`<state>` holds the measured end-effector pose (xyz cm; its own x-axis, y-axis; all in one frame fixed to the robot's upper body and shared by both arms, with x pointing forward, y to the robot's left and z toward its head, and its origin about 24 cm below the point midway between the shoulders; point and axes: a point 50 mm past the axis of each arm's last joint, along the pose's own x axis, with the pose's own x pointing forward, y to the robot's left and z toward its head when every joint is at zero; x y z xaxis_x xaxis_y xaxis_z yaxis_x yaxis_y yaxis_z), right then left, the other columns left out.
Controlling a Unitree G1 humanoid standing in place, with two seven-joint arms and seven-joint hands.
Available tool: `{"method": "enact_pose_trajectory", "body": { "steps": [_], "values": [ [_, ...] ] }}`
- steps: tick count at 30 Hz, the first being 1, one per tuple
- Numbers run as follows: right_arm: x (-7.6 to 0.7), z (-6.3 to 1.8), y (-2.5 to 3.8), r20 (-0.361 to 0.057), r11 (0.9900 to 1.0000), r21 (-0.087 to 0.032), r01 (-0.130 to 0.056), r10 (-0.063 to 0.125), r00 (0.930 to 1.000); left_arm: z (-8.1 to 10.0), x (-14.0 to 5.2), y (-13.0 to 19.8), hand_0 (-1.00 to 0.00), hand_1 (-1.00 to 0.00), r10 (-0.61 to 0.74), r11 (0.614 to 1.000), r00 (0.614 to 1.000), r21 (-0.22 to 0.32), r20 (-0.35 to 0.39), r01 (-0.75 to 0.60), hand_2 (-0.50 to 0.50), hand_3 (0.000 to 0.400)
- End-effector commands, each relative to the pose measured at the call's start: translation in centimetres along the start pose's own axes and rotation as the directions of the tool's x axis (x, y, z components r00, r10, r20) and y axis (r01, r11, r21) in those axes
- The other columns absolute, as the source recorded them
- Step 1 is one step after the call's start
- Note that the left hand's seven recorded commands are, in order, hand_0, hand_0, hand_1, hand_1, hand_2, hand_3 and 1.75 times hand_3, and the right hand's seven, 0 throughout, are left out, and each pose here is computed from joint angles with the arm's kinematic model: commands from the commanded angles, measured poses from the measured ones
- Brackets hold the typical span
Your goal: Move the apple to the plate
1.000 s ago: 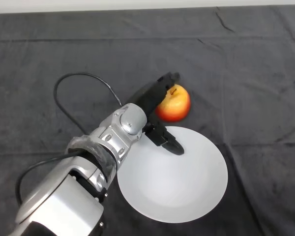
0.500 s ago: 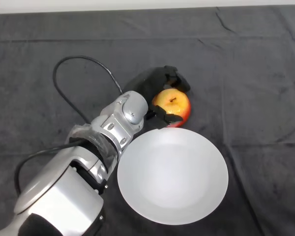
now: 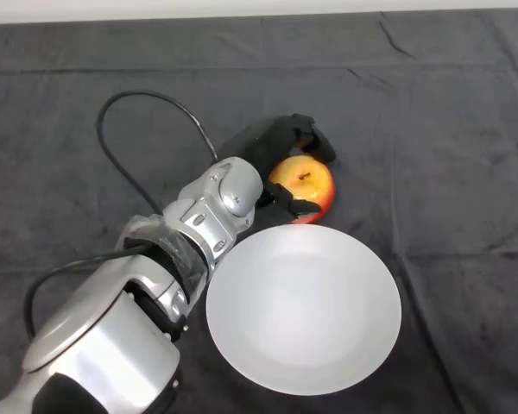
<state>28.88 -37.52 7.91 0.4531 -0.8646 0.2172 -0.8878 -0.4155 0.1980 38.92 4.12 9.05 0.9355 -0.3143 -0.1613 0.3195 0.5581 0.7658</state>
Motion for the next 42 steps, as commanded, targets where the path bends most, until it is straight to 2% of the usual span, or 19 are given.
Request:
{"method": "enact_pose_trajectory", "body": {
  "steps": [1, 13, 19, 34, 42],
  "values": [
    [0.75, -0.26, 1.09, -0.015, 0.9994, 0.002, -0.036, 0.036, 0.9993, 0.5, 0.3, 2.0, -1.00, -1.00, 0.053, 0.995, 0.998, 0.079, 0.015, -0.054, 0.00, 0.400],
    [0.75, -0.26, 1.09, -0.015, 0.9994, 0.002, -0.036, 0.036, 0.9993, 1.2, 0.4, 3.3, -1.00, -1.00, 0.163, 0.974, 0.986, 0.154, 0.038, -0.167, 0.00, 0.400],
    [0.75, -0.26, 1.09, -0.015, 0.9994, 0.003, -0.036, 0.036, 0.9993, 2.3, 0.5, 3.0, -1.00, -1.00, 0.203, 0.960, 0.977, 0.182, 0.066, -0.211, 0.00, 0.400],
    [0.75, -0.26, 1.09, -0.014, 0.9994, 0.003, -0.036, 0.036, 0.9993, 6.2, 0.8, 2.6, -1.00, -1.00, 0.232, 0.947, 0.957, 0.185, 0.176, -0.264, 0.00, 0.400],
    [0.75, -0.26, 1.09, -0.014, 0.9993, 0.004, -0.036, 0.036, 0.9992, 8.4, 0.5, 1.0, -1.00, -1.00, 0.204, 0.954, 0.949, 0.170, 0.240, -0.248, 0.00, 0.400]
  ]
}}
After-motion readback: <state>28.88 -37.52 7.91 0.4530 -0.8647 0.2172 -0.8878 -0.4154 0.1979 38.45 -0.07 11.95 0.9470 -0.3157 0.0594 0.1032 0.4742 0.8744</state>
